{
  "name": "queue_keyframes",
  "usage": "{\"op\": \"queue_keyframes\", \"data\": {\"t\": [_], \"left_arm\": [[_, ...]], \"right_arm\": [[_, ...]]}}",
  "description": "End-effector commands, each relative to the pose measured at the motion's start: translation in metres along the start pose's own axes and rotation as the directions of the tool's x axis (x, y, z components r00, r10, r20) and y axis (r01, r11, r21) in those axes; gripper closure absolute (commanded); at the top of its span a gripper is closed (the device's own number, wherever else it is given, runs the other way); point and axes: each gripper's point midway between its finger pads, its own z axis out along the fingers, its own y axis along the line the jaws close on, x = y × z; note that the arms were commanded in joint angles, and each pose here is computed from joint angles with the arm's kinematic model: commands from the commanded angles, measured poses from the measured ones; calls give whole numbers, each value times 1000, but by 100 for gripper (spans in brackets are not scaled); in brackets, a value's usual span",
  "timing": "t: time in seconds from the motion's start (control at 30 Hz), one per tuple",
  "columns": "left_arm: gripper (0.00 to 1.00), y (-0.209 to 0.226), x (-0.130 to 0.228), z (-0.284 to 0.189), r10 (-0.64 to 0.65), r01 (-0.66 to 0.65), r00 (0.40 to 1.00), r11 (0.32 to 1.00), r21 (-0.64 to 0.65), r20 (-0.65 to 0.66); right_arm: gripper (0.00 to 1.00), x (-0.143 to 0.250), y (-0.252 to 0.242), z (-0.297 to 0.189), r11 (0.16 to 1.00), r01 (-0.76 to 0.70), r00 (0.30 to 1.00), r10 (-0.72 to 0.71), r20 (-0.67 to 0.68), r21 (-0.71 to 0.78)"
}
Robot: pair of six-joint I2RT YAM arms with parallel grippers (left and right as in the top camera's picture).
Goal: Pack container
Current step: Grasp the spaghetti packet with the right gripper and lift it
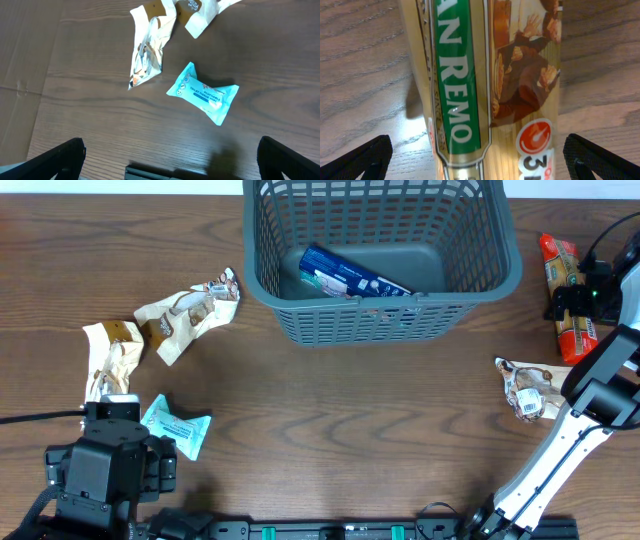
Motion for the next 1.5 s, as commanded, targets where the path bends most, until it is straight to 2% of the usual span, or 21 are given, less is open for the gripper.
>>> {"op": "queue_keyframes", "data": {"t": [0.0,0.47,0.5,0.53,0.6,0.63,0.67,0.93,1.1,1.27,1.47], "left_arm": [[1,6,-3,-4,-9,9,1000,1000,-20,17],[1,6,-3,-4,-9,9,1000,1000,-20,17],[1,6,-3,-4,-9,9,1000,1000,-20,17],[1,6,-3,-4,-9,9,1000,1000,-20,17],[1,6,-3,-4,-9,9,1000,1000,-20,17],[1,6,-3,-4,-9,9,1000,1000,-20,17],[2,6,-3,-4,-9,9,1000,1000,-20,17],[1,6,-3,-4,-10,10,1000,1000,-20,17],[1,6,-3,-4,-10,10,1000,1000,-20,17],[1,6,-3,-4,-10,11,1000,1000,-20,17],[1,0,-2,-4,-14,14,1000,1000,14,12]], "right_arm": [[1,6,-4,14,1000,-1,1000,1,-25,-6],[1,13,-3,35,998,-54,997,53,-64,-19],[6,13,-3,35,998,-54,997,53,-63,-18],[16,14,-3,35,998,-54,997,53,-64,-16],[58,14,-5,35,999,-54,996,54,-68,-7],[83,14,-5,35,998,-61,996,61,-67,-6],[98,14,-5,35,998,-69,995,69,-66,-6],[99,-4,-8,28,968,-251,968,251,5,-6],[99,-46,10,-14,950,-256,948,283,147,-180],[99,-95,17,-112,932,-205,879,310,363,-300],[99,-122,38,-271,920,-41,707,302,640,-389]]}}
